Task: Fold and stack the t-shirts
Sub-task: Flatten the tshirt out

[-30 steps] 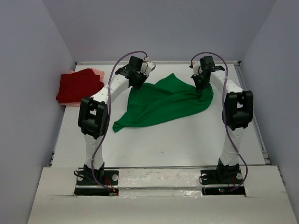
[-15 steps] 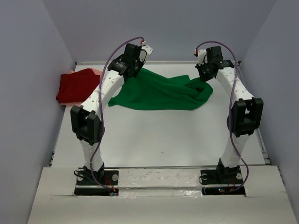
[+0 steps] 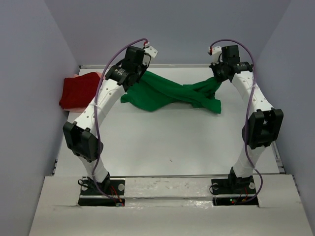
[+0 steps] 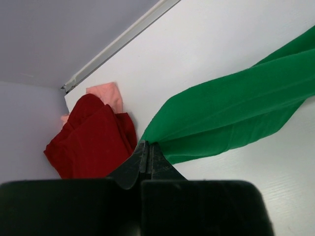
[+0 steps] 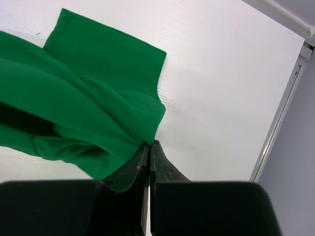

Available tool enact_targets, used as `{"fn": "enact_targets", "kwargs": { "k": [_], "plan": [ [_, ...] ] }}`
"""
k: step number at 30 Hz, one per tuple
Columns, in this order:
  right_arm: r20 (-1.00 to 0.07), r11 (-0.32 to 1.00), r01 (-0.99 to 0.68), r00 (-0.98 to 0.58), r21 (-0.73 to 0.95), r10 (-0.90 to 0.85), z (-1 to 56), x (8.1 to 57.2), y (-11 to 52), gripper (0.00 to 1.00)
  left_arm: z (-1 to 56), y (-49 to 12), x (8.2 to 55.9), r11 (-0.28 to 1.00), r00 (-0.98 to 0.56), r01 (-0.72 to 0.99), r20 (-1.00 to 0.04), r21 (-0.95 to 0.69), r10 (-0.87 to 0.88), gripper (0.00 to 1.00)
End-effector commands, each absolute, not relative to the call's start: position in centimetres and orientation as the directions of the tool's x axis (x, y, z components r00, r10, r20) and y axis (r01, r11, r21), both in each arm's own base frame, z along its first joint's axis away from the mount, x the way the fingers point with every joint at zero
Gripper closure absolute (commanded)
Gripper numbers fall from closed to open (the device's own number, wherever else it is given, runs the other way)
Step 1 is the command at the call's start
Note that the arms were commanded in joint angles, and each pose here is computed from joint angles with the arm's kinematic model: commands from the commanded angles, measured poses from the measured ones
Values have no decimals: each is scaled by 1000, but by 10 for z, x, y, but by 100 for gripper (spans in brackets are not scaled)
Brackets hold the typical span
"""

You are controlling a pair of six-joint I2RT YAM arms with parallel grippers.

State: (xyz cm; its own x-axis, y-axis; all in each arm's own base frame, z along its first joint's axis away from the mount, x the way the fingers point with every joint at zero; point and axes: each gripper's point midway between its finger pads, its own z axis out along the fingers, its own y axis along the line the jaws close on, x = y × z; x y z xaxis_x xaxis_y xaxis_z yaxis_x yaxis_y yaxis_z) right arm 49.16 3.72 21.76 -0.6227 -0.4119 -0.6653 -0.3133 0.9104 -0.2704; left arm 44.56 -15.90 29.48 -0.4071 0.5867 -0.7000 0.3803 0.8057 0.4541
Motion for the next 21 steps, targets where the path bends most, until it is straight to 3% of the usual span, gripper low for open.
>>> {"fn": "enact_targets", "kwargs": {
  "k": [1, 21],
  "plan": [
    [-740, 911, -253, -532, -325, -412, 267, 501, 33, 100, 336, -137, 429, 813, -353, 306, -733, 496, 581, 100],
    [-749, 919, -251, -532, -305, -394, 271, 507, 36, 100, 284, -140, 383, 754, -374, 488, -675, 440, 636, 100]
  ]
}}
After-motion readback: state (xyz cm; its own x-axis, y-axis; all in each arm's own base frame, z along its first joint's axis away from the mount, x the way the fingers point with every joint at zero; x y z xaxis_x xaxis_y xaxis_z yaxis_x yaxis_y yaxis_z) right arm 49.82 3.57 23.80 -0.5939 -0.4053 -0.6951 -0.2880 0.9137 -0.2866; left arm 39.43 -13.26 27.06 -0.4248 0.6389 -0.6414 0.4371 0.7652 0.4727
